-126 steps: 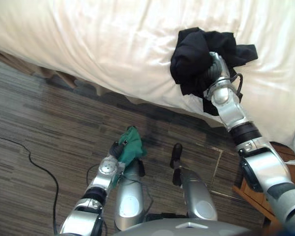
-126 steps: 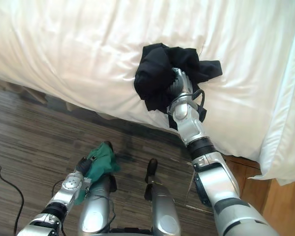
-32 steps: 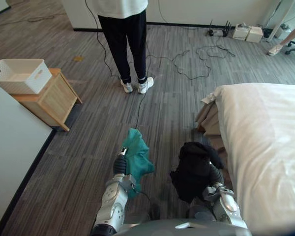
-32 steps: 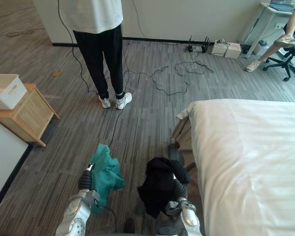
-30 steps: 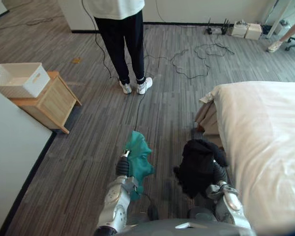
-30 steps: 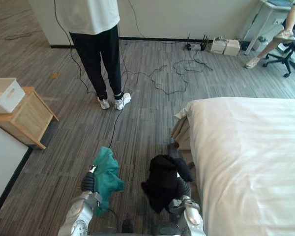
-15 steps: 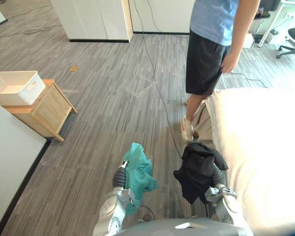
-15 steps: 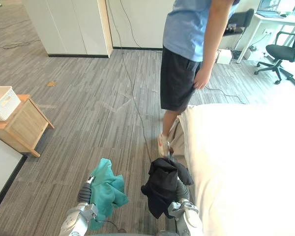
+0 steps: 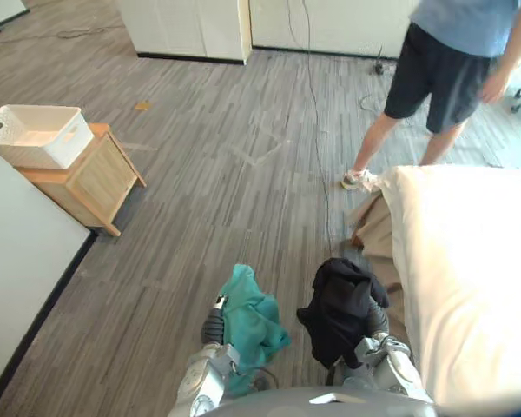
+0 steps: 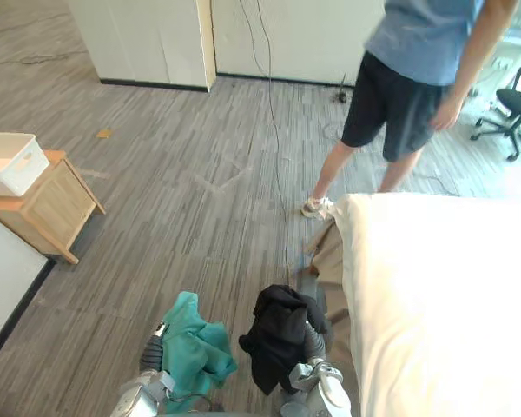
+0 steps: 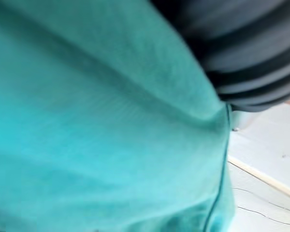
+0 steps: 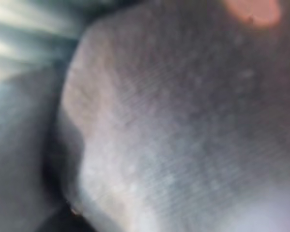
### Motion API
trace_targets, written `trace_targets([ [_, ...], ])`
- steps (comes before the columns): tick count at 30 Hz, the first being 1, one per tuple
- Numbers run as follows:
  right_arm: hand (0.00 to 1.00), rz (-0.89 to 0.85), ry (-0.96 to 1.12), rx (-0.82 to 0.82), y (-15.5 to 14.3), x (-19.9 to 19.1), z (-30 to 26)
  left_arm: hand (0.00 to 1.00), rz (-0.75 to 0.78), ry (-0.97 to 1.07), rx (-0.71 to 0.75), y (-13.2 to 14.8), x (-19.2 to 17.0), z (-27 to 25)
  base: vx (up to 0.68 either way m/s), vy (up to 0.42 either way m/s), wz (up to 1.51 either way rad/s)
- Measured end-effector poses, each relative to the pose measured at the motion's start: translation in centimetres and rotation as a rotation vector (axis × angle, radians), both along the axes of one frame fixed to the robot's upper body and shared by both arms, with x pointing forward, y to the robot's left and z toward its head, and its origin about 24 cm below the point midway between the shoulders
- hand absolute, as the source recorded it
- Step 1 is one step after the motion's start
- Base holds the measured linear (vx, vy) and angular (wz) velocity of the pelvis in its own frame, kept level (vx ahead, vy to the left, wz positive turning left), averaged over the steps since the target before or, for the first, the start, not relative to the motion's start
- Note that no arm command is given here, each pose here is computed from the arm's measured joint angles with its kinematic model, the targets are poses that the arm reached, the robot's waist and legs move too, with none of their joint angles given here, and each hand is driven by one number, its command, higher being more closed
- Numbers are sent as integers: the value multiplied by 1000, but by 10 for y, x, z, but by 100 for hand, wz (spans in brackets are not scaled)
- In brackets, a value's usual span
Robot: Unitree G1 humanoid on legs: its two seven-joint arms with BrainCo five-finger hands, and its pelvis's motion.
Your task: Tidy the bed and pick cloth on bed and put in laundry
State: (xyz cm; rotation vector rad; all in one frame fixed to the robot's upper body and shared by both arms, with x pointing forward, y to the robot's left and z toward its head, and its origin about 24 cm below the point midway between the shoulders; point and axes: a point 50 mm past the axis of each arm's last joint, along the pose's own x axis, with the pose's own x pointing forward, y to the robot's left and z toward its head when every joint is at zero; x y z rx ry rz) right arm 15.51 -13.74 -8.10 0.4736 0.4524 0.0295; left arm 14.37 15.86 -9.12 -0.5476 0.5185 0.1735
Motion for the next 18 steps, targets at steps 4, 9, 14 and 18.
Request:
trace_targets([
  [4,100,2,16,30,0,-6,-3,100,-3,16,-5,-3,1,-4,166,-129,18],
  [9,100,-12,90,35,-2,-27,-11,100,-3,51,-11,-4,-14,-11,242,-313,17],
  [14,100,23,32,-2,-9,-17,-1,100,18,45,-95,-17,-20,-12,443,-368,25],
  [18,100,46,5,-24,-13,-11,2,100,12,24,-125,-23,-22,-12,435,-220,7],
])
